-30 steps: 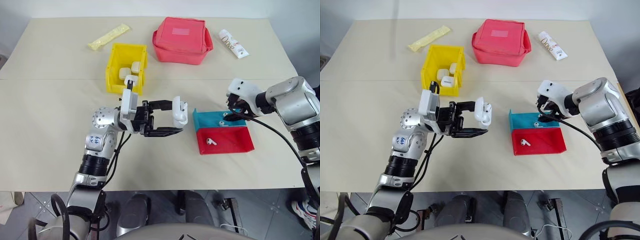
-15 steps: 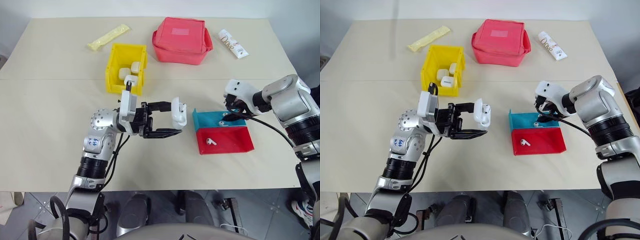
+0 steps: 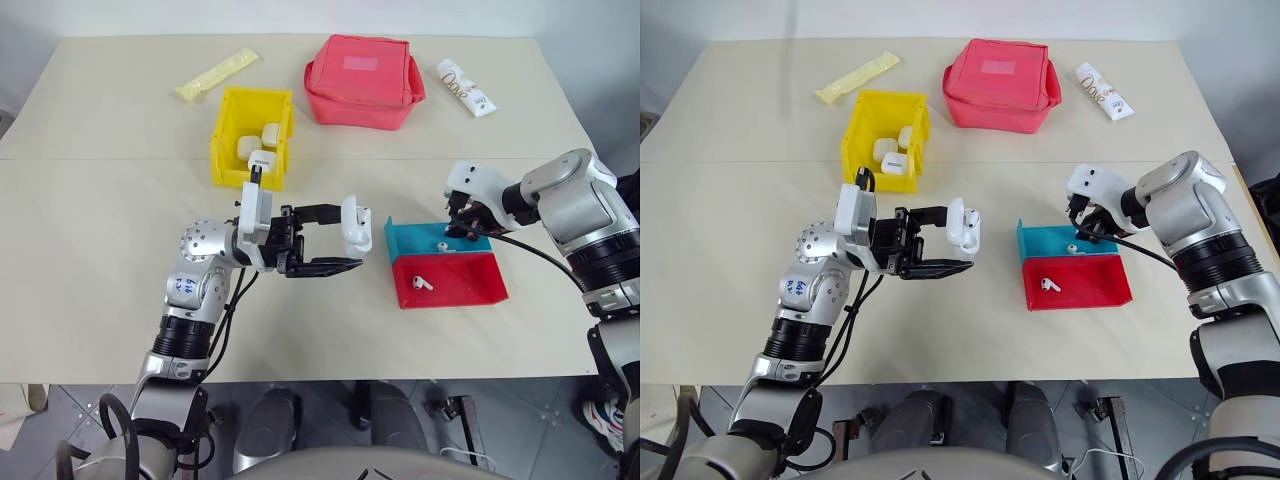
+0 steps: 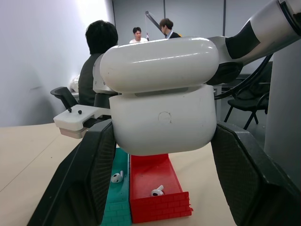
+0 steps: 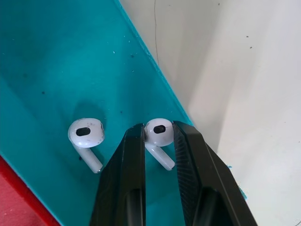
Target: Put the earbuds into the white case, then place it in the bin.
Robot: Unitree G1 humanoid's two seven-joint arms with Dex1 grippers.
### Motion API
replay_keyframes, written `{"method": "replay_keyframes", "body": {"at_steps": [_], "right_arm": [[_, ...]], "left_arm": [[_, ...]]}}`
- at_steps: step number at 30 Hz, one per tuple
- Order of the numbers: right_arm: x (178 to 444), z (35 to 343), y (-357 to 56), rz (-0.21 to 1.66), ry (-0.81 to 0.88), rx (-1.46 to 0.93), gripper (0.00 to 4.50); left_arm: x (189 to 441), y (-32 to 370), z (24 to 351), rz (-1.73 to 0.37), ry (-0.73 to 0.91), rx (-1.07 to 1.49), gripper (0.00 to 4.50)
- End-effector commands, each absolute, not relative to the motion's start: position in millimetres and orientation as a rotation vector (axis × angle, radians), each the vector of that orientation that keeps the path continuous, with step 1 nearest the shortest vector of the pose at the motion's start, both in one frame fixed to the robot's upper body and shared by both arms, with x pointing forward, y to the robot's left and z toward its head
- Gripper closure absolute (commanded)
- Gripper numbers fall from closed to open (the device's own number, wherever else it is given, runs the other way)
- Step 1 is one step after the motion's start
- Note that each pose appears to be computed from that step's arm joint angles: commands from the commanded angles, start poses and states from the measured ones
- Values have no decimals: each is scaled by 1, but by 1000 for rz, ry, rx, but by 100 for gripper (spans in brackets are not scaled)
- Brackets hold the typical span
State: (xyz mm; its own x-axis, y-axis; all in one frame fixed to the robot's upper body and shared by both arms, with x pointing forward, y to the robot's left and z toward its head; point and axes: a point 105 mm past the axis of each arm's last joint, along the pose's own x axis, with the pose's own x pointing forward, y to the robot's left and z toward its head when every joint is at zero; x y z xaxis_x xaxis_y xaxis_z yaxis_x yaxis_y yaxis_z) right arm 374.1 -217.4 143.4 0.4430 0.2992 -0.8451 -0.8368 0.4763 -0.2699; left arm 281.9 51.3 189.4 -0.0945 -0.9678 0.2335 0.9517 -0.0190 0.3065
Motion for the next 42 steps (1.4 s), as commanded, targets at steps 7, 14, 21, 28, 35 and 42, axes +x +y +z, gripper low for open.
{"method": "replay_keyframes", "body": {"at_steps": [7, 14, 21, 28, 35, 42], "right_arm": [[342, 223, -191, 972, 293, -572, 403], [251, 273, -151, 1221, -201, -264, 403], [223, 277, -116, 1279, -302, 45, 403], [231, 268, -106, 1239, -319, 163, 403], [233, 260, -103, 1233, -295, 195, 403], [231, 245, -101, 1225, -261, 263, 403]], "left_arm": [[285, 48, 203, -1618, -516, 31, 176], [293, 42, 209, -1651, -535, 35, 176], [294, 35, 211, -1681, -563, 14, 176], [292, 29, 213, -1709, -574, -2, 176], [289, 29, 214, -1722, -569, -10, 176], [290, 29, 215, -1722, -568, -13, 176]]}}
